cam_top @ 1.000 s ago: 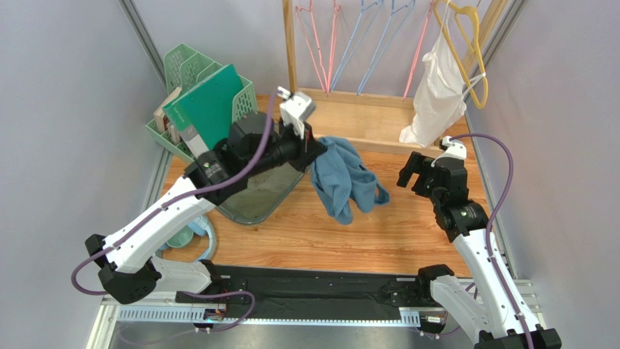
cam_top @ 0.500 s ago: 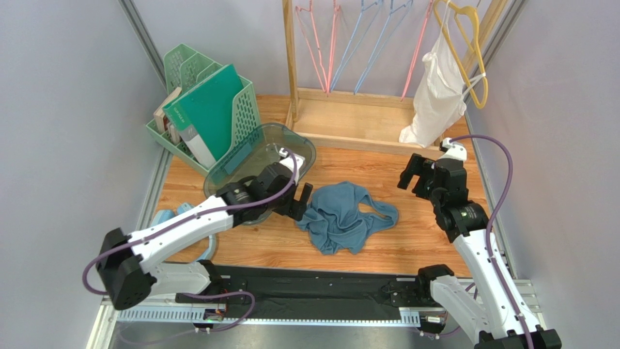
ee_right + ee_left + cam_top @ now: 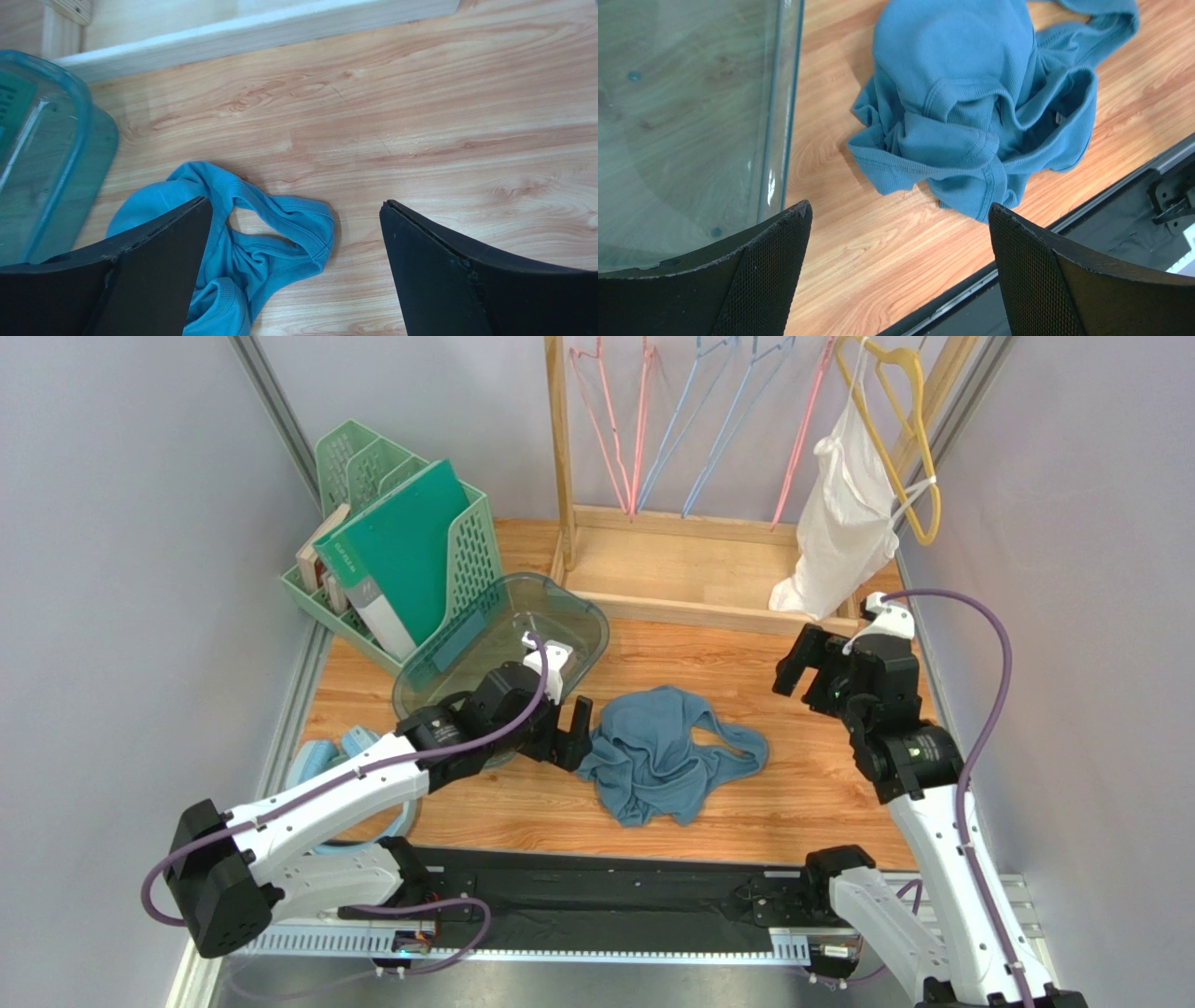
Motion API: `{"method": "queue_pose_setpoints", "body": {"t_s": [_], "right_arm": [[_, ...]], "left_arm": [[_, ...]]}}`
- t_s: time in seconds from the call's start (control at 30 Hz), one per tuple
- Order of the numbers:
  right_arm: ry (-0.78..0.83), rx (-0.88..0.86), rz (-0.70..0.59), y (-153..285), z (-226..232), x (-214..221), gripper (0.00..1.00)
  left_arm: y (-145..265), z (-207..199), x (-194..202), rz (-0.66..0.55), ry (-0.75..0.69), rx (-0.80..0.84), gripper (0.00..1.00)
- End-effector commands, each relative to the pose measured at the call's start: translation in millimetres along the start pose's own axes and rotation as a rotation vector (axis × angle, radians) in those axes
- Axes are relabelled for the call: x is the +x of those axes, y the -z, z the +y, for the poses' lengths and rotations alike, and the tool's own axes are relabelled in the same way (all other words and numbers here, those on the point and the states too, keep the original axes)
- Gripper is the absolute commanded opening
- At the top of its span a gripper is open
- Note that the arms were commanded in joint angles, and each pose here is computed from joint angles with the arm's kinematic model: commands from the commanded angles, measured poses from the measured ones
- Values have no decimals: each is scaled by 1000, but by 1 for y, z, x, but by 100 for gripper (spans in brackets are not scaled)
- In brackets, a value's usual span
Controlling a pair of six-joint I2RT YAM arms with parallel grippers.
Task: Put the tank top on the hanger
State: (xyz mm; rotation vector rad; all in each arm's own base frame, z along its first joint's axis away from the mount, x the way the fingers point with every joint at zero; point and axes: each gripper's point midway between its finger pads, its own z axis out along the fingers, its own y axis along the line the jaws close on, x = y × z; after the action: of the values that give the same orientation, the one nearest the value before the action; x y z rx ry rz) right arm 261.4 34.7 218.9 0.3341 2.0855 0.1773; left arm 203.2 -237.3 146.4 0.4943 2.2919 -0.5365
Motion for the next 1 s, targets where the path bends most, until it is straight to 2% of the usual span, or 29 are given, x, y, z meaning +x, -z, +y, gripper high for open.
{"method": "queue_pose_setpoints", "body": {"t_s": [0.0, 0.13, 0.2, 0.23, 0.53, 0.7, 0.97], "right_arm": [[15, -51, -104, 37, 15, -49, 97], [36, -70, -142, 54, 26, -83, 96], [52, -60, -120, 49, 31, -92, 96], [44, -59, -167, 59, 35, -115, 96], [47, -85, -246, 61, 73, -207, 95], [37, -95, -275, 36, 95, -248, 95], [60, -32, -250, -30, 107, -271, 94]], "left_arm": [[9, -10, -38, -119, 49, 76, 99], [21, 4, -45, -149, 69, 57, 99], [28, 11, -49, -172, 77, 40, 99], [31, 13, -47, -170, 77, 35, 99], [48, 23, -40, -193, 86, 7, 99], [52, 24, -36, -198, 90, 9, 99], [57, 26, -30, -199, 93, 10, 99]]}}
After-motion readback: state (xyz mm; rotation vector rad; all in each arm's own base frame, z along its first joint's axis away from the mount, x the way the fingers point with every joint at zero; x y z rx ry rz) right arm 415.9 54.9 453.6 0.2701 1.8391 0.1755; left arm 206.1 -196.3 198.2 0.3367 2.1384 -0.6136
